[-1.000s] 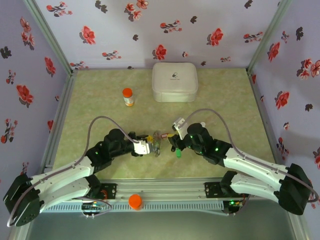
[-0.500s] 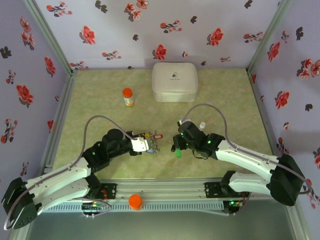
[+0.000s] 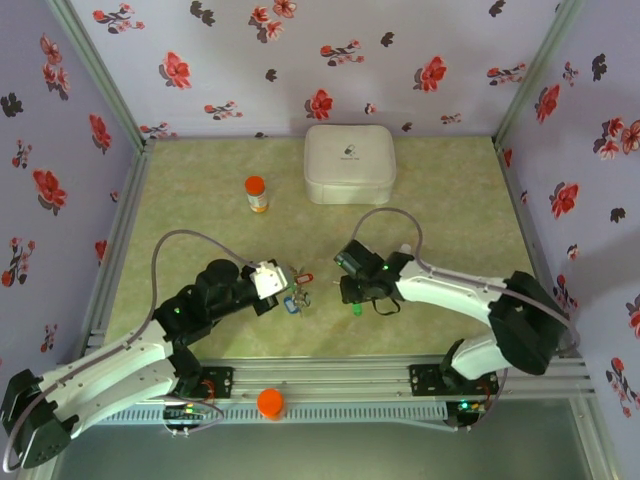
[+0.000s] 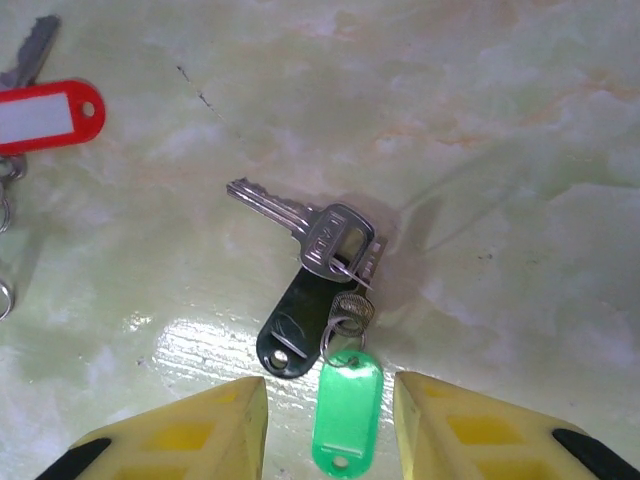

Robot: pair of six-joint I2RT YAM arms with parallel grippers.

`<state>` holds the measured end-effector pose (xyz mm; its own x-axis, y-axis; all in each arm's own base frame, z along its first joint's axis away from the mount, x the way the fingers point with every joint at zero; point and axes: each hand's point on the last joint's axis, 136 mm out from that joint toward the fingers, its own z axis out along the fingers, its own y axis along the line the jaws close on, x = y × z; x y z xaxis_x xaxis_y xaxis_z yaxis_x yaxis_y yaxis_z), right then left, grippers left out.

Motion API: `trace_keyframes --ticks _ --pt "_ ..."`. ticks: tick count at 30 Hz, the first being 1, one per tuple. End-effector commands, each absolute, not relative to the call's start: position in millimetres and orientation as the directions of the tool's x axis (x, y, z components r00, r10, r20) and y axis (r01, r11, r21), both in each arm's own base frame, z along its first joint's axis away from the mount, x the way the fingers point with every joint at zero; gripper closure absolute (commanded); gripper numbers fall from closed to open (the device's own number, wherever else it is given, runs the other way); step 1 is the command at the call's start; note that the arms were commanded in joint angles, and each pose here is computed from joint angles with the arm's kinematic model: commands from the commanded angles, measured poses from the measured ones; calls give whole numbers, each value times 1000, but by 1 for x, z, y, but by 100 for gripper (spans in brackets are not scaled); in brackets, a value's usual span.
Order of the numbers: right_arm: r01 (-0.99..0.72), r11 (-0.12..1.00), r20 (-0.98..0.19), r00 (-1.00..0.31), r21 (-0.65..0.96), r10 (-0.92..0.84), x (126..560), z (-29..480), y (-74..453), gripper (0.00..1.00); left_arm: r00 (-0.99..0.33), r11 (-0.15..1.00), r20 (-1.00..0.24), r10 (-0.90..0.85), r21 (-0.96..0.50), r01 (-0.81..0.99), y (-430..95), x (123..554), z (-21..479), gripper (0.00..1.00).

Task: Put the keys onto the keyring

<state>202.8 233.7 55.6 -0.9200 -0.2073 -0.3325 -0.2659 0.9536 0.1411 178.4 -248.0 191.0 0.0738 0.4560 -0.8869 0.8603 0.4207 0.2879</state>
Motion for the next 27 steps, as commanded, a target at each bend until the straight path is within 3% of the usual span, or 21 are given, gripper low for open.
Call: trace_keyframes --ticks 1,21,27 --pt "-258 961 -278 -935 101 -222 200 52 231 62 66 446 -930 362 235 863 -251 177 213 100" --pt "-313 948 -180 -931 -60 -319 201 21 230 78 96 427 -932 349 249 870 -255 175 220 100" --pt "-310 949 -202 -927 -64 -316 204 28 230 90 99 425 -932 348 251 870 -255 174 221 100"
